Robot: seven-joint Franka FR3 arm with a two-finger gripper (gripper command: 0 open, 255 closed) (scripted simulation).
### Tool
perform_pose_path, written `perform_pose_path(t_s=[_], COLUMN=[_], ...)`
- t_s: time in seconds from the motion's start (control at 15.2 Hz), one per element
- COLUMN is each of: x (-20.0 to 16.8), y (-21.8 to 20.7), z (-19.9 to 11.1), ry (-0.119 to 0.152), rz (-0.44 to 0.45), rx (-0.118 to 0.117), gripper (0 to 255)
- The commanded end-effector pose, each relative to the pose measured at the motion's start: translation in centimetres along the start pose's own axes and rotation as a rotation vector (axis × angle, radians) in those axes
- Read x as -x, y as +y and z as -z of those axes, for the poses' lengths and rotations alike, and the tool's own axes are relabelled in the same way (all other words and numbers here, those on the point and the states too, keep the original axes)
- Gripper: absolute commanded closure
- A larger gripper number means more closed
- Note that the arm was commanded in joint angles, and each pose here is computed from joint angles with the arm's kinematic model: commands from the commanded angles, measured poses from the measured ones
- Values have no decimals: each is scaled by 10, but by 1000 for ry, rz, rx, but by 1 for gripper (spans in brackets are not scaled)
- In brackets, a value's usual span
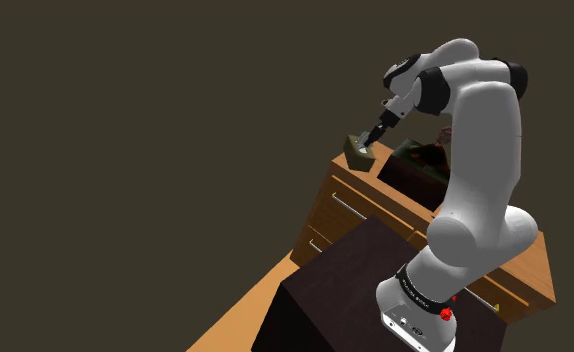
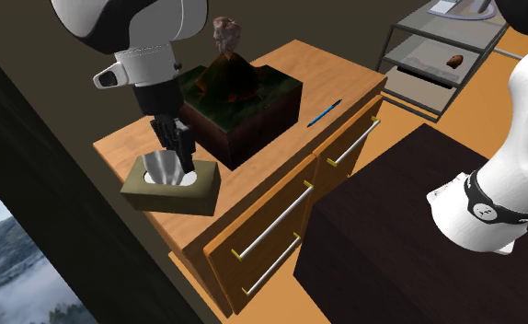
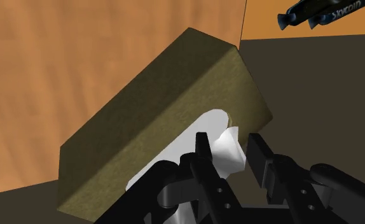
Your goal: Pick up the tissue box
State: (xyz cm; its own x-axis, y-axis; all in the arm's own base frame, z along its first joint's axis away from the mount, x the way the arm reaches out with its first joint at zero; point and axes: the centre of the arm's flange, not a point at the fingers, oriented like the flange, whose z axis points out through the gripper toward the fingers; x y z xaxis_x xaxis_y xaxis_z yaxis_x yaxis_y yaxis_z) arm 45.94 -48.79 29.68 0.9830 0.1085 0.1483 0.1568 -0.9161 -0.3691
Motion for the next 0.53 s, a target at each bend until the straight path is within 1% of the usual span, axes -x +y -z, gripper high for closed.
perform_pose_path(t_s=[0.0,0.46], x=[-1,-7], y=[-1,-14], z=[-2,32], ry=[-2,-2], rz=[3,3], rx=[-3,-3], gripper=[255,255])
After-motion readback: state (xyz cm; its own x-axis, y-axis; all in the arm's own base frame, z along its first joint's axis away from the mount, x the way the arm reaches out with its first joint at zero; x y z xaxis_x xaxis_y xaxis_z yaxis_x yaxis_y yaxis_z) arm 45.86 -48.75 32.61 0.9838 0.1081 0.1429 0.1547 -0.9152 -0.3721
